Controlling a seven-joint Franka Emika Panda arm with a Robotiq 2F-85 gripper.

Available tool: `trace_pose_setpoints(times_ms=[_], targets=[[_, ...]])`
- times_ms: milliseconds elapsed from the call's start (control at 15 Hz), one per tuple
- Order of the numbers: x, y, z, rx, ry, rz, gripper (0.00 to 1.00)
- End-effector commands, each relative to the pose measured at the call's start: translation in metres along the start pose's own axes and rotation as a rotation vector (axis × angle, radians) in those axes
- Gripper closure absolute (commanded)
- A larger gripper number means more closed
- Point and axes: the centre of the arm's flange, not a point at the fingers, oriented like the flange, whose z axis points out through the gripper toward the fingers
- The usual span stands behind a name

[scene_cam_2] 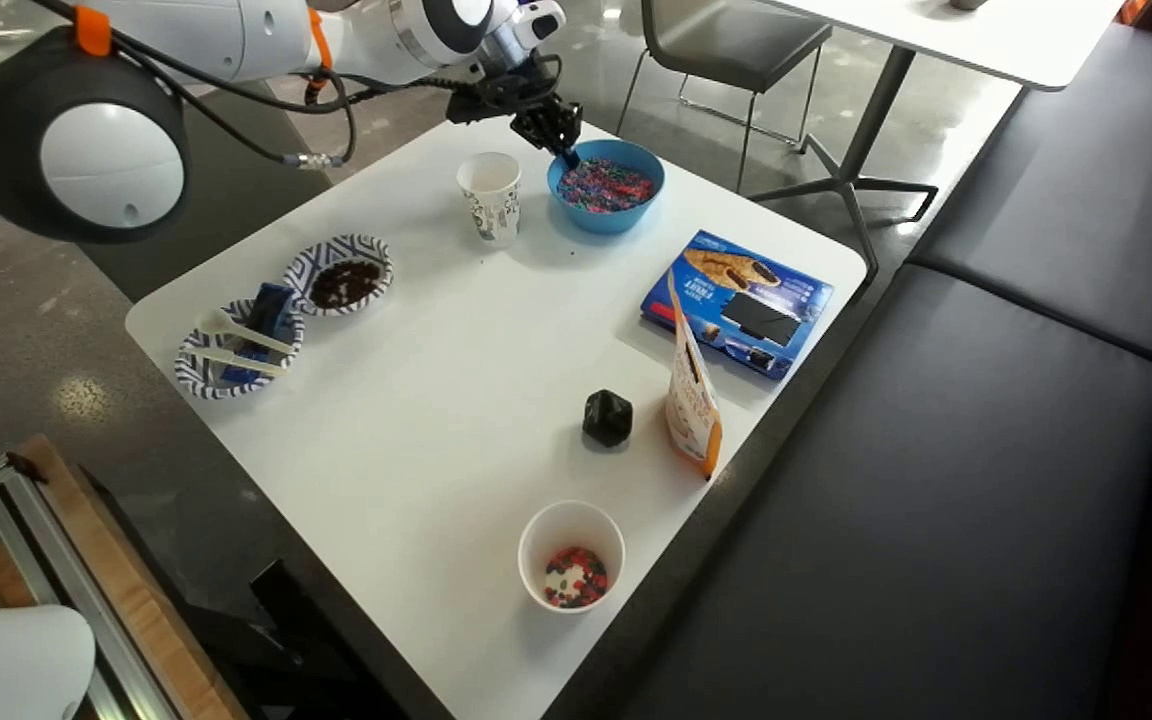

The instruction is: Lightly pour some of the contents of the blue bowl into the cup

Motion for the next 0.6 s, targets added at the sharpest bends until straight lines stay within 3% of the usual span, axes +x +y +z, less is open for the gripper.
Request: trace_pose_setpoints(times_ms=[0, 533], targets=[[0.027, -0.009, 0.001, 0.010, -0.016, 0.011, 1.00], [0.027, -0.006, -0.022, -0.009, -0.007, 0.055, 0.99]])
